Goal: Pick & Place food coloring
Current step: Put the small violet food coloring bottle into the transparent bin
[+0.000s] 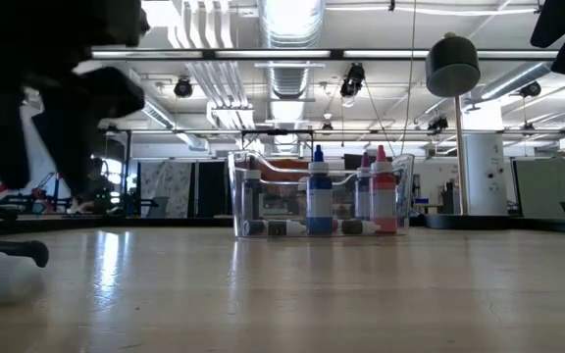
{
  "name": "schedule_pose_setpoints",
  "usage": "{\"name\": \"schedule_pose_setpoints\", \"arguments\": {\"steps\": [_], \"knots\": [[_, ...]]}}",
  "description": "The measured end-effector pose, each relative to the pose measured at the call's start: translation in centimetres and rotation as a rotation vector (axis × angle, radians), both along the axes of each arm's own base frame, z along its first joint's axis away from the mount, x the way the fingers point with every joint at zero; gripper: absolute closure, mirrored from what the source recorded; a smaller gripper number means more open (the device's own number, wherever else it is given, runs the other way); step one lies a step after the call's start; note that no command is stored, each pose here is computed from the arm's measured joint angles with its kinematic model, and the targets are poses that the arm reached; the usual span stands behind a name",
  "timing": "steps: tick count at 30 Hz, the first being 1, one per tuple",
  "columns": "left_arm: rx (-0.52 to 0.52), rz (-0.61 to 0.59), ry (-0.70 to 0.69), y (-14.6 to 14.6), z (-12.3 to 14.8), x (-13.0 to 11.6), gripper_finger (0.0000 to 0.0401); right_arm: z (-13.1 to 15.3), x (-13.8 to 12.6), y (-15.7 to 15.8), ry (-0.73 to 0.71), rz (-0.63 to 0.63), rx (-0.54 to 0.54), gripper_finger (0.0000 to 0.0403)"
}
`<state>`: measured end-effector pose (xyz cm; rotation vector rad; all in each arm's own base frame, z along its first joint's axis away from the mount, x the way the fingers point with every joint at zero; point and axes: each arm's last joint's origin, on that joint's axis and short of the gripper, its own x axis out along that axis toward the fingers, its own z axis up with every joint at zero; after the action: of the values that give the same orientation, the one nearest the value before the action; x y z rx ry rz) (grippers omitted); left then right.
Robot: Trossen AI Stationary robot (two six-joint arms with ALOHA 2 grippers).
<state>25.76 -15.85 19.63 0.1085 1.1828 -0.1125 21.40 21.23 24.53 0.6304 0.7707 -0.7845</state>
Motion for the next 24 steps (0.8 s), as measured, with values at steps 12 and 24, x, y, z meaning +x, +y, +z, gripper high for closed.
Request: {"name": "schedule_pose_setpoints", "arguments": {"steps": [12,24], "knots": [[-0.115,-0.038,0.008,-1.0,-2.0,-1.1,0.0229,-0.1,0.0,0.0,0.0,0.0,-0.005,0.0216],[-0.145,0.075,-0.025,-0.6,-3.8,-1.6,0.0229,-0.3,-0.1,-0.1,0.004,-0.002,-0.013,0.0216]]}}
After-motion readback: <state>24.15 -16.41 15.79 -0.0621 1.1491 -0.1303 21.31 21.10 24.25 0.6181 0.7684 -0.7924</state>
